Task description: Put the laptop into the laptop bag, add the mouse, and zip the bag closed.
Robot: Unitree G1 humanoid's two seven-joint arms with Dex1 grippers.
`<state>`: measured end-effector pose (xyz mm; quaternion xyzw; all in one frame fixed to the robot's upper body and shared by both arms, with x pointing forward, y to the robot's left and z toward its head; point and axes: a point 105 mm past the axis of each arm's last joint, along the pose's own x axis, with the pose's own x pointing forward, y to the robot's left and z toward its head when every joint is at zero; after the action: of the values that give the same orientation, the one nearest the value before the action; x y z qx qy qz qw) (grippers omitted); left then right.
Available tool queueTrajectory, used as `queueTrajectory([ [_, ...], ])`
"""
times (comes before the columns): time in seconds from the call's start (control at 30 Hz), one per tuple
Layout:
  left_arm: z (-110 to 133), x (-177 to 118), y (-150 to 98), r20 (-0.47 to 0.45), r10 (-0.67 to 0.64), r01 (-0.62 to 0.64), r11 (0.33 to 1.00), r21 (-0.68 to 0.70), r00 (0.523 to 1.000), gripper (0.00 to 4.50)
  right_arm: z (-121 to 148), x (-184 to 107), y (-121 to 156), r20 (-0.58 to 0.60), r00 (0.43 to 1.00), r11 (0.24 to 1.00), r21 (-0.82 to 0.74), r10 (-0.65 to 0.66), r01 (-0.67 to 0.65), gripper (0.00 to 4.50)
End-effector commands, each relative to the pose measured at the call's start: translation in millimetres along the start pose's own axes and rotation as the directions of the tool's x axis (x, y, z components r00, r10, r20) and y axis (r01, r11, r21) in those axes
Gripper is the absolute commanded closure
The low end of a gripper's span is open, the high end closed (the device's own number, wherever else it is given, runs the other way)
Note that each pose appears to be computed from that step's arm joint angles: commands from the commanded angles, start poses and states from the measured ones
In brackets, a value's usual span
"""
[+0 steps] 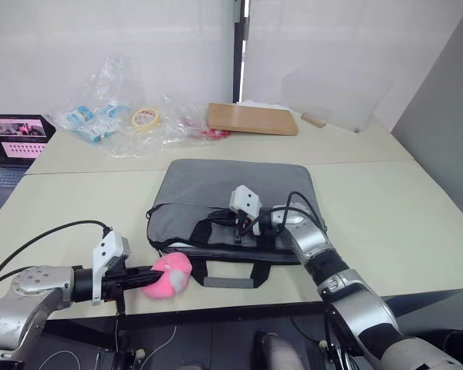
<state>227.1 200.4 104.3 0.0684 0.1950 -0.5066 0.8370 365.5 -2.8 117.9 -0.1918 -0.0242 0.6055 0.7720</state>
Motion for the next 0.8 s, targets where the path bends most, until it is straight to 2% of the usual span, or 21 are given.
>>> queueTrajectory([
  [0.03, 5.2, 24.9, -31.9, 0.046, -0.128, 0.128, 0.992, -0.008, 0.991, 4.46, -30.0, -2.7, 4.9, -0.082, 0.996, 0.997, 0.075, -0.027, 0.033, 4.50],
  [0.33, 22.1, 61.4, -47.9, 0.115, -0.210, 0.211, 0.977, -0.004, 0.971, 4.46, -26.7, -0.4, 5.8, -0.068, 0.997, 0.996, 0.087, -0.021, 0.027, 4.50],
  [0.53, 22.8, 63.5, -45.5, 0.110, -0.210, 0.212, 0.977, -0.001, 0.971, 4.46, -19.4, -1.0, 8.9, -0.032, 0.999, 0.997, 0.082, 0.004, -0.002, 4.50],
  [0.7, 19.8, 50.5, -30.4, 0.106, -0.124, 0.118, 0.991, 0.062, 0.987, 4.46, 20.3, -6.3, 7.1, 0.103, 0.991, 0.995, 0.043, 0.082, -0.087, 4.50],
  [0.8, 14.9, 38.6, -26.7, 0.093, -0.106, 0.102, 0.994, 0.050, 0.990, 4.46, 51.3, -12.3, 1.8, 0.158, 0.976, 0.989, -0.011, 0.149, -0.149, 4.50],
])
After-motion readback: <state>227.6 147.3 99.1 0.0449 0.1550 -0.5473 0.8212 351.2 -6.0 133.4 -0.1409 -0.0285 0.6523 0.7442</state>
